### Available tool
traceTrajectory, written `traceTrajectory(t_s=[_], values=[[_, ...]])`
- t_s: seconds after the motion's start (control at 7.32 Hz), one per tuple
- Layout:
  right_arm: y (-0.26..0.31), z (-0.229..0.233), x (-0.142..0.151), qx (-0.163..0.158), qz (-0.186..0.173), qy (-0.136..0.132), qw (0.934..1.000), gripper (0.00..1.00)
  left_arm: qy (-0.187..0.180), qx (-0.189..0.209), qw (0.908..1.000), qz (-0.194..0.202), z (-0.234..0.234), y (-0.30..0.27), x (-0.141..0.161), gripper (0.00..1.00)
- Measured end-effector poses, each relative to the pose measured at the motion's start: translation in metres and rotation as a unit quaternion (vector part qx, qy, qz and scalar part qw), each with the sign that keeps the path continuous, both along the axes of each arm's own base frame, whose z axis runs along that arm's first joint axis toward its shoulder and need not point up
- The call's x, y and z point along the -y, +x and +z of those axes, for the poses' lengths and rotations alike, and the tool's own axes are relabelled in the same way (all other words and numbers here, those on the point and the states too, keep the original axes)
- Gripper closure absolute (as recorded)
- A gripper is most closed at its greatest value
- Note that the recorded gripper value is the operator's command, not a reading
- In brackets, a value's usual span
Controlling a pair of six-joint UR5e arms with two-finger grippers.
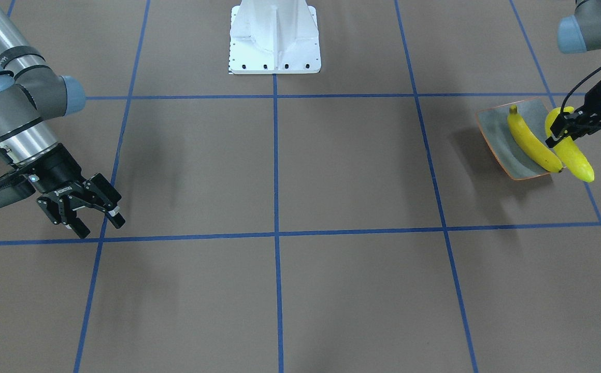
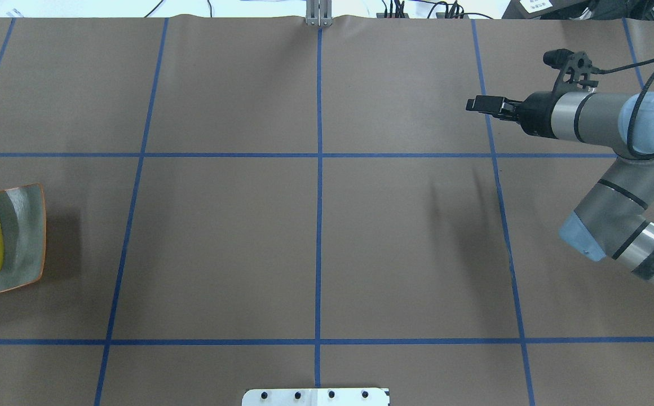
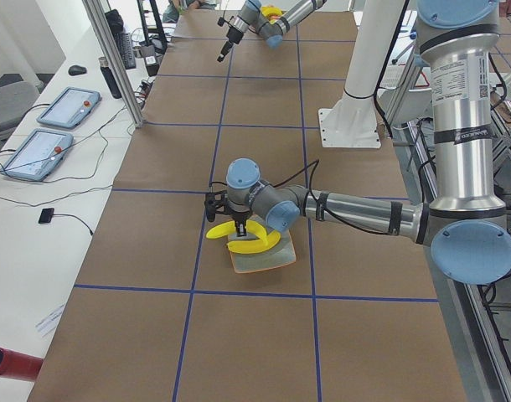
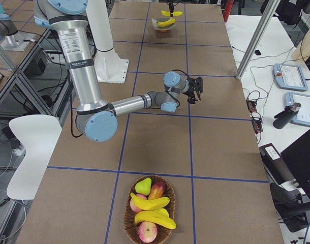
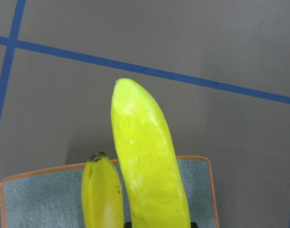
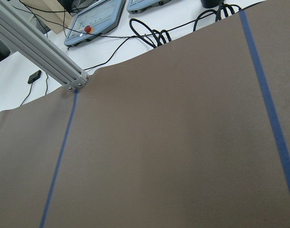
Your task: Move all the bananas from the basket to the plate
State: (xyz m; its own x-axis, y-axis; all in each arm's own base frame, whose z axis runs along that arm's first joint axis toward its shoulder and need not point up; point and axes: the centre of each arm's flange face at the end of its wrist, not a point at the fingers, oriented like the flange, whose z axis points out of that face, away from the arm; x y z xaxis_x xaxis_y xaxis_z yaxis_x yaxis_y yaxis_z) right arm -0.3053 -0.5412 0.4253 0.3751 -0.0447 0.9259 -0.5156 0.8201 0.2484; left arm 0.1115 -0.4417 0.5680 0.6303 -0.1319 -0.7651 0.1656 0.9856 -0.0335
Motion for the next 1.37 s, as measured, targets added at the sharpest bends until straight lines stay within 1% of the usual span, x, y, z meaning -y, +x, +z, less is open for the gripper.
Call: traceTrajectory(t_s=[0.14,0.27,0.41,0.68,0.96,1.23,1.37], values=[[0.022,0.005,0.013,-0.03,-0.012,-0.002,0.9995,0.0,-0.007,0.027,0.9996,-0.003,0.011,-0.005,-0.003,1.0],[0.052,0.008,0.027,-0.054,-0.033,-0.006,0.998,0.0,-0.019,0.052,0.9984,-0.009,0.019,-0.008,-0.004,1.0],[0.079,0.012,0.034,-0.066,-0.051,-0.01,0.9965,0.0,-0.033,0.068,0.9971,-0.011,0.024,-0.009,-0.004,1.0],[0.1,0.024,0.032,-0.073,-0.064,-0.022,0.9951,0.0,-0.083,0.094,0.992,-0.012,0.028,-0.011,-0.006,1.0],[0.106,0.033,0.026,-0.075,-0.066,-0.029,0.9946,0.0,-0.132,0.11,0.985,-0.021,0.02,-0.007,-0.009,1.0],[0.11,0.04,0.019,-0.077,-0.066,-0.033,0.9943,0.0,-0.164,0.116,0.9792,-0.028,0.012,0.017,-0.012,1.0],[0.11,0.041,0.018,-0.077,-0.066,-0.034,0.9943,0.0,-0.172,0.121,0.9773,-0.029,0.012,0.026,-0.014,1.0]])
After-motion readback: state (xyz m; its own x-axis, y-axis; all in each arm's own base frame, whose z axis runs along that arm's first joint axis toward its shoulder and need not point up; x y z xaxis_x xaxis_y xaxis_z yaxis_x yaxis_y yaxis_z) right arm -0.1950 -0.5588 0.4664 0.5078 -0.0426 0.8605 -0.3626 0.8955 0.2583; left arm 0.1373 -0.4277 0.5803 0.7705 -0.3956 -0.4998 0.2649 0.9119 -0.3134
